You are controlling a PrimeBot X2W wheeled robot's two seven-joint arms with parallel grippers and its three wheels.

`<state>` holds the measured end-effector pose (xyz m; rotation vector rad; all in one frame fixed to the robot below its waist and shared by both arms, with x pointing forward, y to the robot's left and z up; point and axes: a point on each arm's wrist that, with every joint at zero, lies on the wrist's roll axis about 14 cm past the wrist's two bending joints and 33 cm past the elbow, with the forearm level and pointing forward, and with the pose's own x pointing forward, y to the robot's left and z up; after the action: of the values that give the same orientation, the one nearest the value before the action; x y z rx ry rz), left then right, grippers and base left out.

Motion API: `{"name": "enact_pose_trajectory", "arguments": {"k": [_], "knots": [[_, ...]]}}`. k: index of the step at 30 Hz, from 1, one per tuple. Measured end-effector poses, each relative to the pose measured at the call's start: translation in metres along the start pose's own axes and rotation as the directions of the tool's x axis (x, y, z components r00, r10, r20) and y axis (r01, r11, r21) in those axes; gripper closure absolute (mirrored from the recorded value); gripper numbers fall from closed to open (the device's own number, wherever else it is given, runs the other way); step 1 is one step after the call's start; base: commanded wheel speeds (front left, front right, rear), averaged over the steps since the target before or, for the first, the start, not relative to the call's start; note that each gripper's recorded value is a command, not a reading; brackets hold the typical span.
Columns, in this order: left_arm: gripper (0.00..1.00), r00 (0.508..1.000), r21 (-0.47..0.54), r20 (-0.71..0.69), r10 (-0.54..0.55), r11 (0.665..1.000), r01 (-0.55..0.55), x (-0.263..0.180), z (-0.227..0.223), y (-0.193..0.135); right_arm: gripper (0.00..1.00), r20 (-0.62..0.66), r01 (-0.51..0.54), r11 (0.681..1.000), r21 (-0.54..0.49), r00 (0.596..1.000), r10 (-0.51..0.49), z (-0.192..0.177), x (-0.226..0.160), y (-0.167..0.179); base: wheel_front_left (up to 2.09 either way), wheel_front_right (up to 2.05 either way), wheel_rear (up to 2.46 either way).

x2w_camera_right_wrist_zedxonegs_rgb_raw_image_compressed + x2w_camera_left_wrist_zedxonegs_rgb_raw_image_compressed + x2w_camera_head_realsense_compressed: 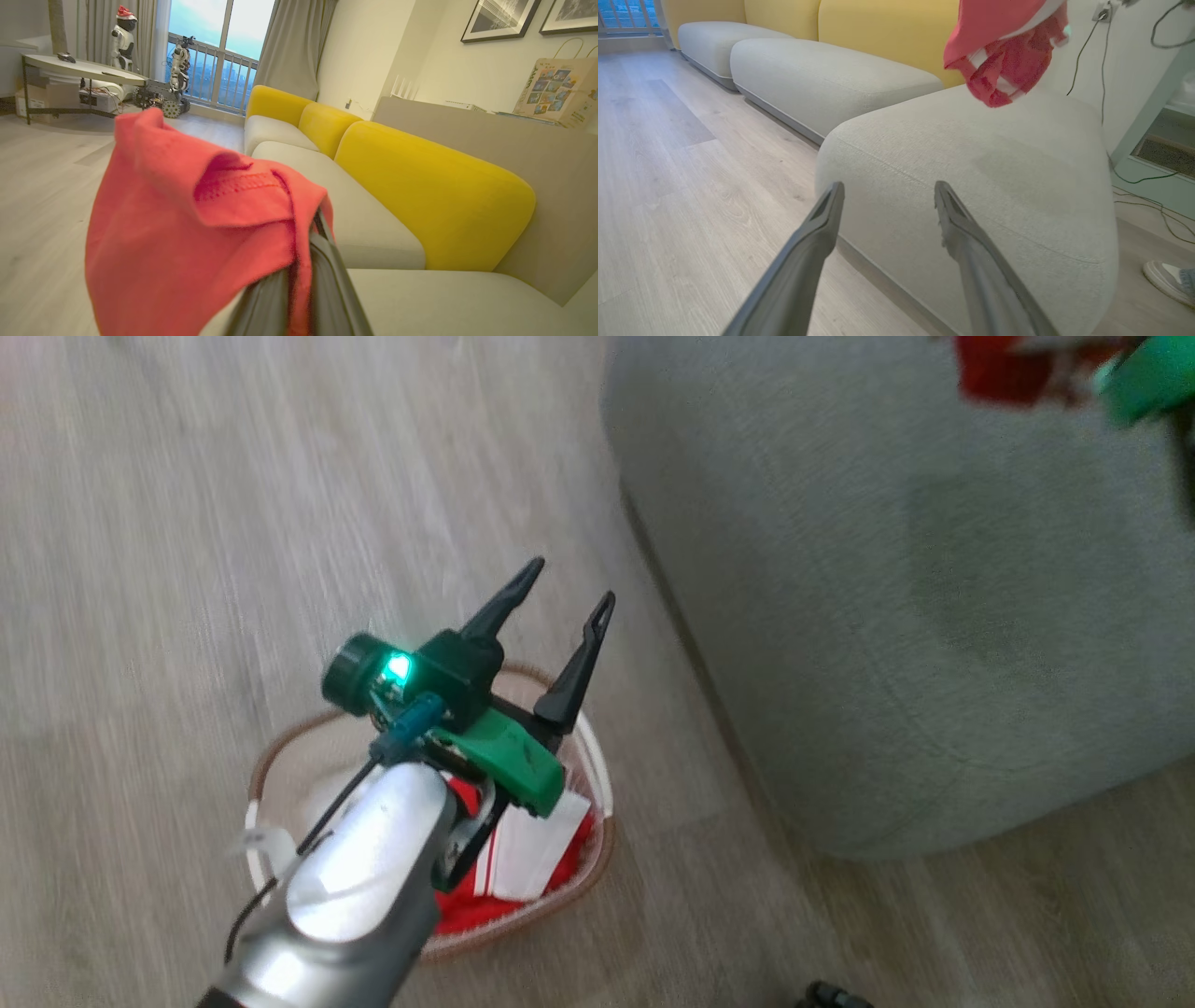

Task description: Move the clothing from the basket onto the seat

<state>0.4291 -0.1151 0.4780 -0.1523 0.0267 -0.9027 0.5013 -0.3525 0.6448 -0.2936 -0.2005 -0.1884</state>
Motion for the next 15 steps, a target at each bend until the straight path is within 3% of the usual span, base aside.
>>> {"name": "enact_pose_trajectory", "arguments": {"k": [8, 11, 15], "knots": [[0.0, 0.997, 0.002, -0.03, 0.067, 0.998, -0.067, 0.001, -0.027, 0.048, 1.0, -0.013, 0.061, 0.998, -0.033, 0.998, -0.061, -0.01, 0.069, -0.021, 0.0, 0.0, 0.0], [0.0, 0.994, -0.002, -0.046, 0.101, 0.995, -0.101, -0.002, -0.042, 0.07, 1.0, -0.104, 0.039, 0.997, -0.072, 0.993, -0.047, -0.056, 0.088, -0.01, 0.0, 0.0, 0.0], [0.0, 0.988, -0.003, -0.076, 0.138, 0.99, -0.138, -0.008, -0.061, 0.09, 1.0, -0.205, 0.031, 0.998, -0.046, 0.978, -0.04, -0.112, 0.096, 0.008, 0.0, 0.0, 0.0]]}}
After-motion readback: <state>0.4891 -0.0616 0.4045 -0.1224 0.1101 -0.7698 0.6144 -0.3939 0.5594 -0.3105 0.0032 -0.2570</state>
